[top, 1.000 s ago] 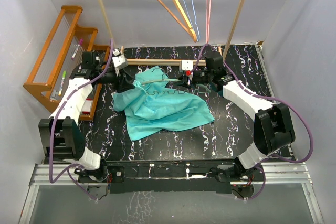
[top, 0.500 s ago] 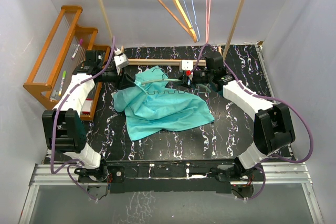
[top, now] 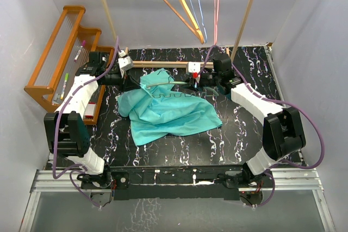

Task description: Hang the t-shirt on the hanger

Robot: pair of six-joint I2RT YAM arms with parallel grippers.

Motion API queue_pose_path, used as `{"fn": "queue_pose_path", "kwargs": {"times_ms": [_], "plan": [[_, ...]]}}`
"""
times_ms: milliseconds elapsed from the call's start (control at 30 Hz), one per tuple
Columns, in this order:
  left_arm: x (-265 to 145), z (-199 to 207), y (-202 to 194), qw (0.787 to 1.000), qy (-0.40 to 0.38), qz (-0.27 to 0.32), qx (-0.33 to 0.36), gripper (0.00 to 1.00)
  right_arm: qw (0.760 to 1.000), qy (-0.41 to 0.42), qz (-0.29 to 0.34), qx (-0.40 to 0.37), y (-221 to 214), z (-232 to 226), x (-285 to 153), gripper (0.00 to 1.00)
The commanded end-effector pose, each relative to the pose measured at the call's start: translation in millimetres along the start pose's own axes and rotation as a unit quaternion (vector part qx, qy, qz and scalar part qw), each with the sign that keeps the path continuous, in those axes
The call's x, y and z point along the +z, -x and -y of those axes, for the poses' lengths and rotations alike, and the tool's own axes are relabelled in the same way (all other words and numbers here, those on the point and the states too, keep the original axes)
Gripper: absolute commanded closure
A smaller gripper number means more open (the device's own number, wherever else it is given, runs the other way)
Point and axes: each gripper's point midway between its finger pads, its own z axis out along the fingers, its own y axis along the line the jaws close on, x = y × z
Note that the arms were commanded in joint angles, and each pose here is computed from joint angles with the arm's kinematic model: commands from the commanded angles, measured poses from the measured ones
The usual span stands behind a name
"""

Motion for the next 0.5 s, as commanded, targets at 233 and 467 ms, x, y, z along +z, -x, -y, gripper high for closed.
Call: {"fn": "queue_pose_path", "kwargs": {"times_ms": [233,467], "plan": [[12,16,29,0.998,-0.043,0.029,0.032,1.00,0.999,0.003,0.029,-0.024,17,6,4,0.92],[23,21,37,0.997,-0.052,0.033,0.039,1.00,0.999,0.006,0.033,-0.023,19,4,8,0.92]]}}
